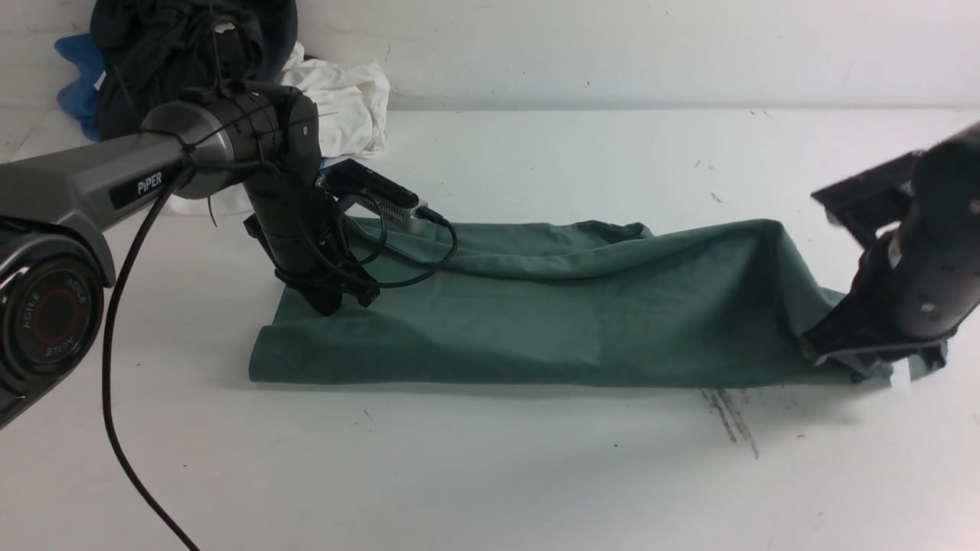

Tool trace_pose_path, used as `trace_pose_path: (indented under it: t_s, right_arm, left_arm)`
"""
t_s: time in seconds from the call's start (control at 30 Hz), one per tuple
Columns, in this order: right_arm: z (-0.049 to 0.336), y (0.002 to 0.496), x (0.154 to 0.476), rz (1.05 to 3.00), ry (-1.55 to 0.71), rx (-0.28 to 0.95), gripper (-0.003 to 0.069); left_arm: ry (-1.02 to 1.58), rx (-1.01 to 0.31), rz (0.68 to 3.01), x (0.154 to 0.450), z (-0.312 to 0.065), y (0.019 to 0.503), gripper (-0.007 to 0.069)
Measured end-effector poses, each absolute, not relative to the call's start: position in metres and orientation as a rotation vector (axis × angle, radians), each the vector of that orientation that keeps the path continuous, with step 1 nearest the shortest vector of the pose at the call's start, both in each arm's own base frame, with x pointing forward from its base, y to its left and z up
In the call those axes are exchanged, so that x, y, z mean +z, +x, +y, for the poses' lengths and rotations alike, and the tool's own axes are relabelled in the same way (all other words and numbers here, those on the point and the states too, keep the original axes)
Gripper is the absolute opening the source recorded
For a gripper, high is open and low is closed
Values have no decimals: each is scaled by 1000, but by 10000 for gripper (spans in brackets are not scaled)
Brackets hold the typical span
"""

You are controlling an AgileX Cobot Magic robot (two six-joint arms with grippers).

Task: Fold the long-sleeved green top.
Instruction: Use both arms to drag the lower edge of the fabric forward and fold it over the upper edge

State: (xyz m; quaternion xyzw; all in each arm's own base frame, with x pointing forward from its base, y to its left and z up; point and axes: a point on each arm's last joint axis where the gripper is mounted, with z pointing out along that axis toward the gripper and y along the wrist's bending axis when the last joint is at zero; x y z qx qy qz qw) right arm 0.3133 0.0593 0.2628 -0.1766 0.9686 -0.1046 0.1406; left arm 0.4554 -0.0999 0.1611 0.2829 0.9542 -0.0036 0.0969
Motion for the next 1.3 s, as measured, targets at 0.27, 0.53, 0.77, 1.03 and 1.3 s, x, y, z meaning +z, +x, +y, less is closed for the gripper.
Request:
trace_pose_path:
  t_s: [0.27, 0.53, 0.77, 1.03, 1.3]
  right_arm:
    - [18, 341, 315, 2765, -429, -97, 24]
    - [-31, 366, 272, 2890, -279, 68, 24]
    - [-51, 383, 233, 2969, -210, 167, 24]
    - [-58, 414, 247, 2880, -190, 145, 24]
    - [-65, 429, 199, 2995, -151, 109, 30]
  left_arm:
    - [775, -2, 2841, 161, -80, 460, -8]
    - [638, -66, 2867, 161, -53, 464, -8]
    - [650, -70, 2864, 161, -51, 464, -8]
    - [654, -71, 2864, 160, -51, 464, -8]
    - [656, -71, 2863, 161, -51, 464, -8]
